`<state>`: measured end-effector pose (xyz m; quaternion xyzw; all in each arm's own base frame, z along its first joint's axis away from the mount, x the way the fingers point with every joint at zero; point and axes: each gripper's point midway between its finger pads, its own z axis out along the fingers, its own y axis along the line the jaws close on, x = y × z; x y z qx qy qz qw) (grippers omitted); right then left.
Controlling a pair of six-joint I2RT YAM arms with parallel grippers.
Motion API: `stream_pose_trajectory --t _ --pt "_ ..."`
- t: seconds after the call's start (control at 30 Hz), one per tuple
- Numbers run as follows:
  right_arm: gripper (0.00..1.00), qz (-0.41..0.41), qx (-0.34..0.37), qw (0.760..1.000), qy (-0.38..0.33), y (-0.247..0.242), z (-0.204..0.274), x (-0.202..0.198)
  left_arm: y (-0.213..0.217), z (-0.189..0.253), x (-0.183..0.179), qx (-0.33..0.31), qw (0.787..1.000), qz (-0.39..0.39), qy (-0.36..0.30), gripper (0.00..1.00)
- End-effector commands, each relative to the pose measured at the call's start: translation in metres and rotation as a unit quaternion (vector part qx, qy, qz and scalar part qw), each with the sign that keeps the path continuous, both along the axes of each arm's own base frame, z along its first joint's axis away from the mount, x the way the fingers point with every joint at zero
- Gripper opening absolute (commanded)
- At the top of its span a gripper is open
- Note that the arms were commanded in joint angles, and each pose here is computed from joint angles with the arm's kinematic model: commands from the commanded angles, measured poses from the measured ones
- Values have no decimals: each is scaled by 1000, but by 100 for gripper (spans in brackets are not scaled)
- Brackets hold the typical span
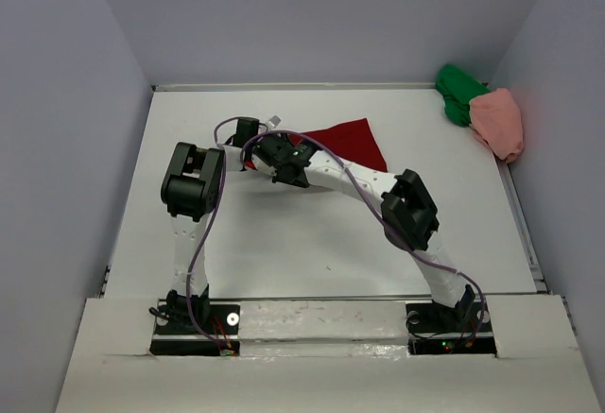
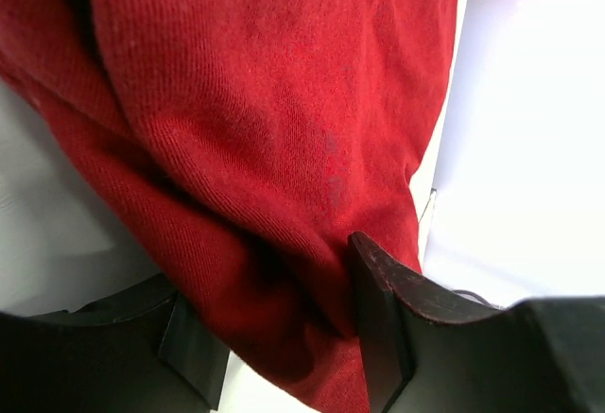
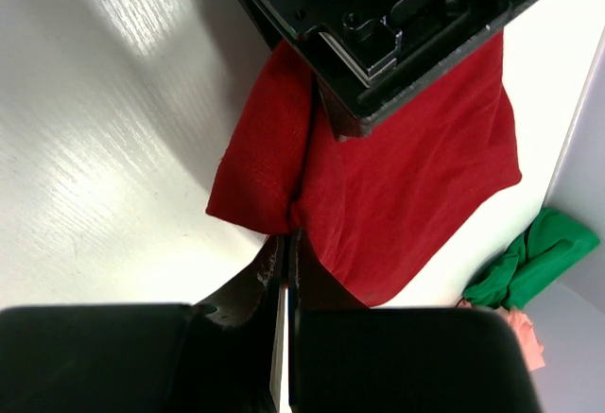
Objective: Fold and stack the t-shirts
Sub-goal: Put the neatly folded tshirt into the corner of the board with the left arm
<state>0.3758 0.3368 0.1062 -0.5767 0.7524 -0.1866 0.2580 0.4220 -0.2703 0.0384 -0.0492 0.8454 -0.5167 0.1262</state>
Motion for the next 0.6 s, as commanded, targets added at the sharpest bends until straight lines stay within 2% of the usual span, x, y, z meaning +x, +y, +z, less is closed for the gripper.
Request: stream_pose_trajectory --t 0.0,0.1,0.23,0.27,0.37,0.47,0.53,0.57 --pt "0 34 49 998 -25 44 18 -6 -14 -24 -21 20 999 -19 45 59" --pt "0 38 48 998 -23 48 16 -9 -14 -25 -19 20 999 -20 43 49" --pt "0 43 45 998 -20 53 14 -12 -17 -26 -18 12 998 -28 46 27" --pt "0 42 46 998 -21 54 14 -11 -17 -27 -18 13 998 -28 47 19" --pt "0 43 43 998 -17 54 12 -12 -18 -30 -19 12 998 -33 47 11" --pt "1 52 42 998 -8 56 12 -19 -18 -32 -18 16 998 -35 45 12" --pt "25 63 49 997 20 57 10 -29 -18 -31 -15 18 998 -37 40 12" --pt "49 70 59 995 36 59 15 -35 -18 -31 -14 20 998 -41 32 12"
